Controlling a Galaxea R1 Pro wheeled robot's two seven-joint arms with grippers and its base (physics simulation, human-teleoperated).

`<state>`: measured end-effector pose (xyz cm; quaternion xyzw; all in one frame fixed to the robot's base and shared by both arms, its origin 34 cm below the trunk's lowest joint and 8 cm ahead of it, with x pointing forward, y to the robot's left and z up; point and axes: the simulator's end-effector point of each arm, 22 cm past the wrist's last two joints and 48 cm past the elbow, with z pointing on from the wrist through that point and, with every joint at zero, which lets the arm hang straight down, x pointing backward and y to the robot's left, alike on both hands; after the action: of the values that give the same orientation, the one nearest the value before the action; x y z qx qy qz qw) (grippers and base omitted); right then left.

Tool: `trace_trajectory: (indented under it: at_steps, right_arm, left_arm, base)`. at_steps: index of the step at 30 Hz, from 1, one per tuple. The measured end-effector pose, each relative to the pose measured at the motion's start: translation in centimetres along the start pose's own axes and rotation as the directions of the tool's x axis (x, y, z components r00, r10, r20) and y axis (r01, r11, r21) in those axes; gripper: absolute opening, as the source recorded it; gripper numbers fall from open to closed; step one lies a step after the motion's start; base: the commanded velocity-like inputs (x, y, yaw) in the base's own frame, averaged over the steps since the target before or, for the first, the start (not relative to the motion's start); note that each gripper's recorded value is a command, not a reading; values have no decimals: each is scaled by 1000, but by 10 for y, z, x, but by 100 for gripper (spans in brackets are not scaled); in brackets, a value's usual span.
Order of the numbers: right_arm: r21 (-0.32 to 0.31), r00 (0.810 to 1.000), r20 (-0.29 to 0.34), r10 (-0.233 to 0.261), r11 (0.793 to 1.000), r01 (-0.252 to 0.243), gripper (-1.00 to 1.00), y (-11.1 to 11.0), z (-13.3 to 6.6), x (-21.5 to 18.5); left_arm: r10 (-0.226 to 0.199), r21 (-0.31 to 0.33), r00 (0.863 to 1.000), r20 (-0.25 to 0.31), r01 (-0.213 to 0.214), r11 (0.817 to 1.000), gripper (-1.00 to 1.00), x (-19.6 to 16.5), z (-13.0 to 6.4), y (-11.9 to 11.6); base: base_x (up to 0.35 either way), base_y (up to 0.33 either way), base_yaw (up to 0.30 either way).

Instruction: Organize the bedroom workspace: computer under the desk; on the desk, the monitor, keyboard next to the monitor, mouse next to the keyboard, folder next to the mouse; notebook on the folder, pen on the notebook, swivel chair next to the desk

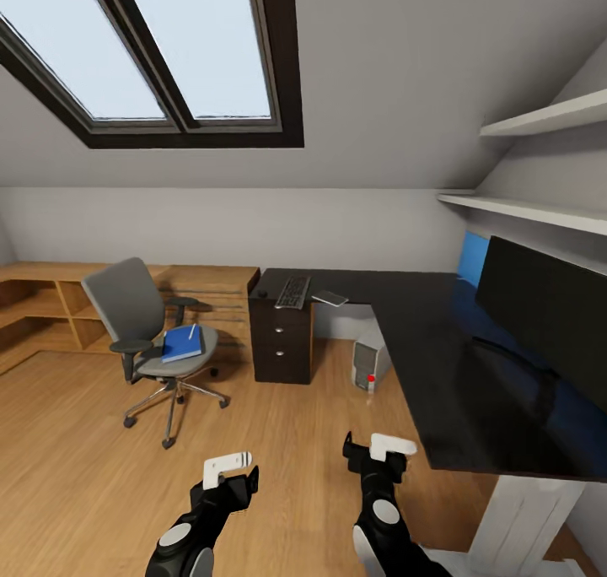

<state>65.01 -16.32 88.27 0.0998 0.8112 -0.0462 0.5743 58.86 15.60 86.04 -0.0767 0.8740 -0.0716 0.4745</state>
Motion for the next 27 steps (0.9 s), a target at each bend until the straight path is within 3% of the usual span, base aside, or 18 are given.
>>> trace_trajectory:
  at_steps: [7, 27]
  right_arm:
    - [-21, 1000, 1, -14, 1000, 14, 100, 10, -3, 3]
    - [-17, 1000, 19, -7, 1000, 7, 100, 8, -3, -1]
  left_arm:
    - [0, 0, 1000, 0, 0, 1000, 100, 0, 0, 0]
    - [-17, -20, 1000, 2, 17, 1000, 100, -2, 1, 10]
  base:
    - [319, 91, 1]
    - [319, 115, 0]
